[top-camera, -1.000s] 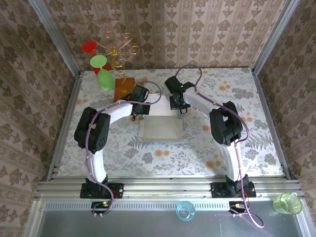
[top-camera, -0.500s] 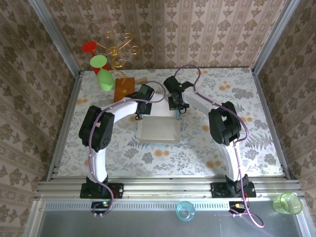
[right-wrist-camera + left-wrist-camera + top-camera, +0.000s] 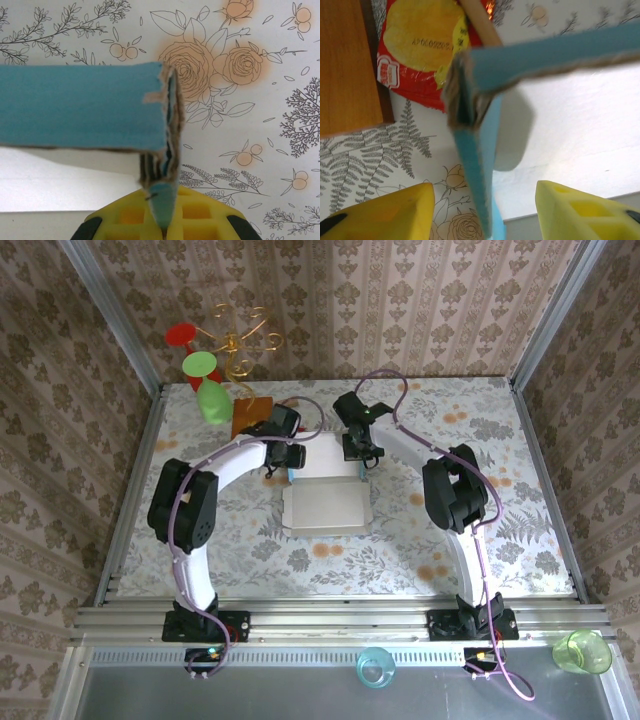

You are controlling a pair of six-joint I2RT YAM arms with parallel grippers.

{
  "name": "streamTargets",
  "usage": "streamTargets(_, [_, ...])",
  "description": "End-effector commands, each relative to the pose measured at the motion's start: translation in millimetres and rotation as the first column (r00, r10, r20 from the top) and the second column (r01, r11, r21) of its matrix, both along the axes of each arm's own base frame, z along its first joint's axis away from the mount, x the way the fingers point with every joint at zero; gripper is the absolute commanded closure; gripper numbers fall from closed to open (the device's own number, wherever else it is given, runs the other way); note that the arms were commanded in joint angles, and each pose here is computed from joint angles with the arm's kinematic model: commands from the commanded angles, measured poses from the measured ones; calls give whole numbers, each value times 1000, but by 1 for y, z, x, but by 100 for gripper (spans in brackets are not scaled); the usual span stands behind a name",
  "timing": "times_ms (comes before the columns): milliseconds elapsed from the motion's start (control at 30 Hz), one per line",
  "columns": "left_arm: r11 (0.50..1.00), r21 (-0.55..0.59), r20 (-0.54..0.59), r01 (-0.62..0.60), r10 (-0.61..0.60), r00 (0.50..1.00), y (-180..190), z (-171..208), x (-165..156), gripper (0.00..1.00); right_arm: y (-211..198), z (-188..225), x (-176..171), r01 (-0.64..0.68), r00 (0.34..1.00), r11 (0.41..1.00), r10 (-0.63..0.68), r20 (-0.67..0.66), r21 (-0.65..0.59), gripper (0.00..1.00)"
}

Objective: Fold the paper box

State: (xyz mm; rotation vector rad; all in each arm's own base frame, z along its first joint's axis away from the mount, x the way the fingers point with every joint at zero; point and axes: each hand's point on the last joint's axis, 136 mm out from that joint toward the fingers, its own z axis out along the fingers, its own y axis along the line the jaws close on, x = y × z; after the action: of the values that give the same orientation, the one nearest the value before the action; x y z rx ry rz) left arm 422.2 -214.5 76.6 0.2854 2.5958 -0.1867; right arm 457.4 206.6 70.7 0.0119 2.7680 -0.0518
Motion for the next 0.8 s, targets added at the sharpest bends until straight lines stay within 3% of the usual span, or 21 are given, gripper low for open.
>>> streamTargets(0, [993, -91, -3, 74, -75, 997, -12, 10, -3, 44, -1, -12, -4, -15, 998, 1000, 14, -56, -17, 100])
streamTargets(300, [999, 14, -34, 45, -45, 998, 4, -7, 0, 65, 1, -11, -2, -9, 998, 1000, 8, -63, -11, 100])
streamTargets(567, [987, 162, -23, -16, 20, 1000, 21, -16, 10, 99, 0, -15, -4, -5, 997, 1000, 4, -77, -12, 100])
streamTargets(767, [961, 273, -44, -45, 59, 997, 29, -21, 8, 100, -2, -13, -5, 2, 997, 1000, -3, -76, -20, 100])
